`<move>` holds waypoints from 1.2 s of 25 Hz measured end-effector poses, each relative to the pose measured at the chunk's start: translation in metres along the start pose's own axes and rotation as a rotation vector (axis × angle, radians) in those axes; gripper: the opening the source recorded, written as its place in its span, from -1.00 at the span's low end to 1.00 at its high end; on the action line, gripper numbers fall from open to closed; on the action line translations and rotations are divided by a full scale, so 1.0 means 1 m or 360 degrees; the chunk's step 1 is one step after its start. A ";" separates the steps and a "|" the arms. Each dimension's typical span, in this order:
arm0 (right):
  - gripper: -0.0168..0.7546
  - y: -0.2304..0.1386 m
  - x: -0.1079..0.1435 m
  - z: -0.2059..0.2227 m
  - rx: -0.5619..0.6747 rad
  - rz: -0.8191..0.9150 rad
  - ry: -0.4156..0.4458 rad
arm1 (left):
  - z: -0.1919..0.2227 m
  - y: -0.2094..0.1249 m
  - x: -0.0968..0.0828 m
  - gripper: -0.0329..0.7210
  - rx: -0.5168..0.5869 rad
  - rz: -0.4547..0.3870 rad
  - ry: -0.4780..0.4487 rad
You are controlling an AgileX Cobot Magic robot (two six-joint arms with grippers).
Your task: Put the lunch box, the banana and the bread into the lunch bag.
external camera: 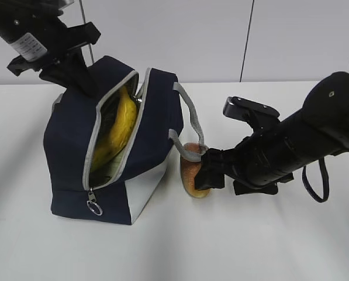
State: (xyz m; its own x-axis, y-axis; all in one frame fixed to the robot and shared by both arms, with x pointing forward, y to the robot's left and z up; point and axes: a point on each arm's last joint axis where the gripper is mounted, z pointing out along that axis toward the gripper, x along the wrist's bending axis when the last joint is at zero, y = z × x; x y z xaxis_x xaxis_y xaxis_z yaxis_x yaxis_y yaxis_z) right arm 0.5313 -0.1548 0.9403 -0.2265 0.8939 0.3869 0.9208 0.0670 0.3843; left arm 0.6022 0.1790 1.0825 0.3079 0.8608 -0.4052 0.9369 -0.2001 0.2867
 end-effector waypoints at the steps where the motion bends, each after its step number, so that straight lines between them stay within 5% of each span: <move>1: 0.72 0.003 0.000 0.001 -0.0016 -0.0007 -0.0004 | 0.000 0.000 0.000 -0.92 0.0000 0.0000 0.0000; 21: 0.72 0.051 -0.004 0.056 -0.0046 -0.0092 -0.0015 | 0.000 0.000 0.000 -0.92 0.0000 0.0003 0.0002; 30: 0.26 0.052 -0.004 0.057 -0.0003 -0.0136 -0.0006 | 0.000 0.000 0.000 -0.92 0.0002 0.0005 0.0004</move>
State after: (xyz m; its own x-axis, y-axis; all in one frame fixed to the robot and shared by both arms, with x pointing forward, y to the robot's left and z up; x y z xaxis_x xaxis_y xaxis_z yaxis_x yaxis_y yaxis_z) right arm 0.5982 -0.1296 0.9113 -0.3032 0.8866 0.3495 0.8975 0.1424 0.4173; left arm 0.6021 0.1793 1.0824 0.3102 0.8614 -0.4021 0.9362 -0.2033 0.2866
